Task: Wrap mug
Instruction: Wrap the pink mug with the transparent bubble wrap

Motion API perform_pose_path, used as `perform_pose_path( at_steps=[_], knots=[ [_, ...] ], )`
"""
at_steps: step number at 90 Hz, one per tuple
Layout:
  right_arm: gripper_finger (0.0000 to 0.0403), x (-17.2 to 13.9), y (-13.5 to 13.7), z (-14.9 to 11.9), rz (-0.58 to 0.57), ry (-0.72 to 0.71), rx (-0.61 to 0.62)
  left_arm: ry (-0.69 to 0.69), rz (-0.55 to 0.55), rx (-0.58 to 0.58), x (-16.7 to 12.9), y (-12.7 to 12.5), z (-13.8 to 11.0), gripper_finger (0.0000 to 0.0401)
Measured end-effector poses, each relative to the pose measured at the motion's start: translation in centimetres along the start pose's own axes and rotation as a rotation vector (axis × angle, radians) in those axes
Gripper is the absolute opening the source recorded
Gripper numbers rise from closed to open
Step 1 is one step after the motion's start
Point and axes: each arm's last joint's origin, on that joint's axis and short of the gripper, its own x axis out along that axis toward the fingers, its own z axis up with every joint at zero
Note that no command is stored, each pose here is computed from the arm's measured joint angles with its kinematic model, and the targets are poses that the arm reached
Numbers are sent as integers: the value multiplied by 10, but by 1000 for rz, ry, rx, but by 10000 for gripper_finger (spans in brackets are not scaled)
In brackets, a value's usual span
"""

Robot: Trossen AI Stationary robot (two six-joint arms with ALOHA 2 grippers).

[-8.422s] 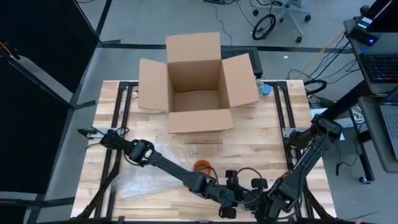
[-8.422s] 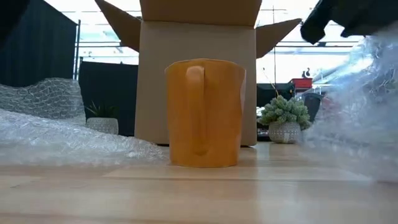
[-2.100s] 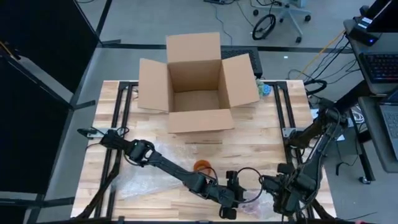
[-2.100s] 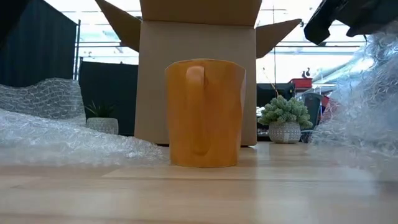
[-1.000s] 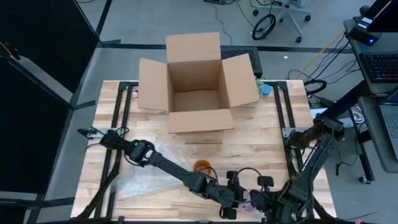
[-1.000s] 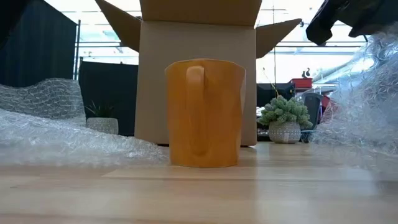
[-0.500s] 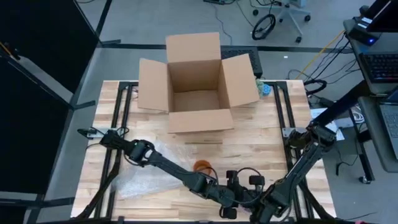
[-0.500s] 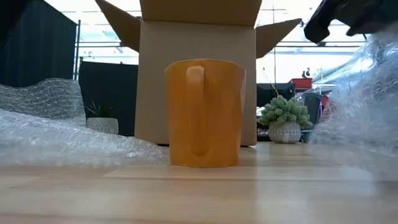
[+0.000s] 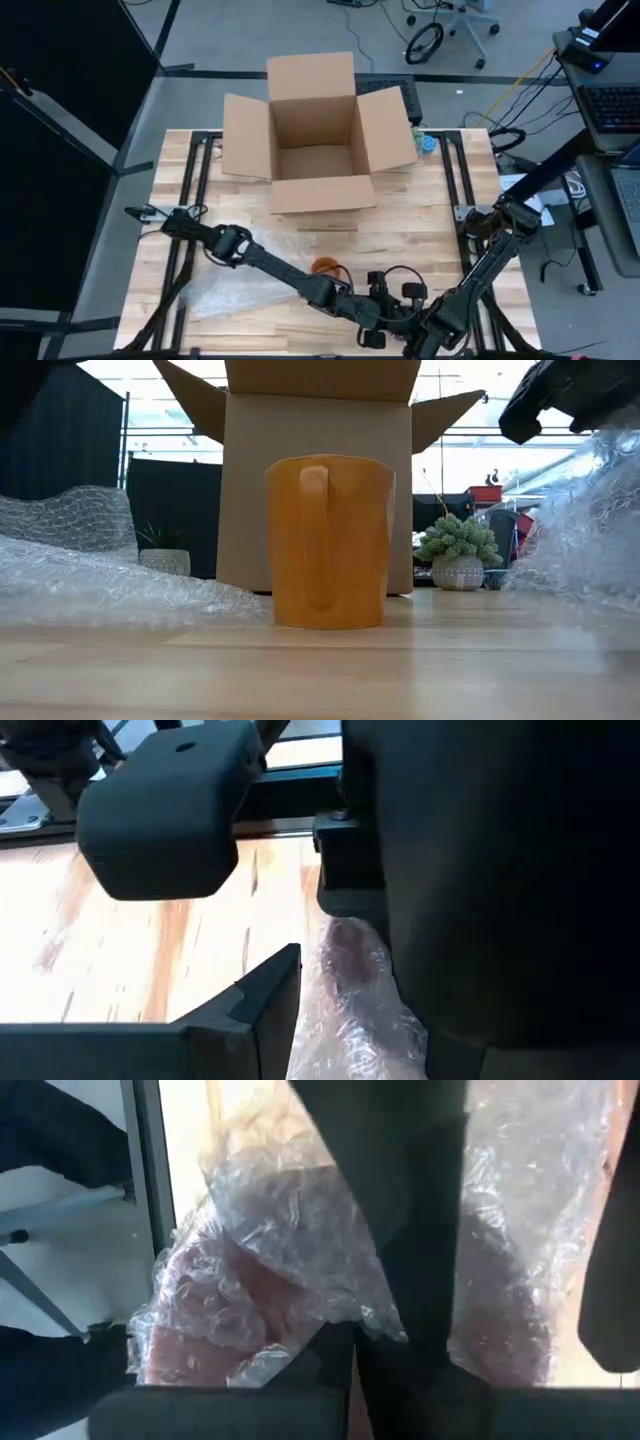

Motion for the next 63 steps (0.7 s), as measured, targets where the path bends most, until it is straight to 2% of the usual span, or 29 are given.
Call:
perform_pose_path(
  at_steps=[14, 41, 63],
  knots=[
    [21, -1, -2, 4, 30, 38, 44, 5, -2, -4, 1, 2, 0, 154],
    [129, -27, -7, 5, 177, 134, 83, -3, -6, -11, 1, 2, 1, 154],
    [153, -41, -16, 3, 133, 128, 83, 17, 1, 4, 2, 2, -3, 154]
  ],
)
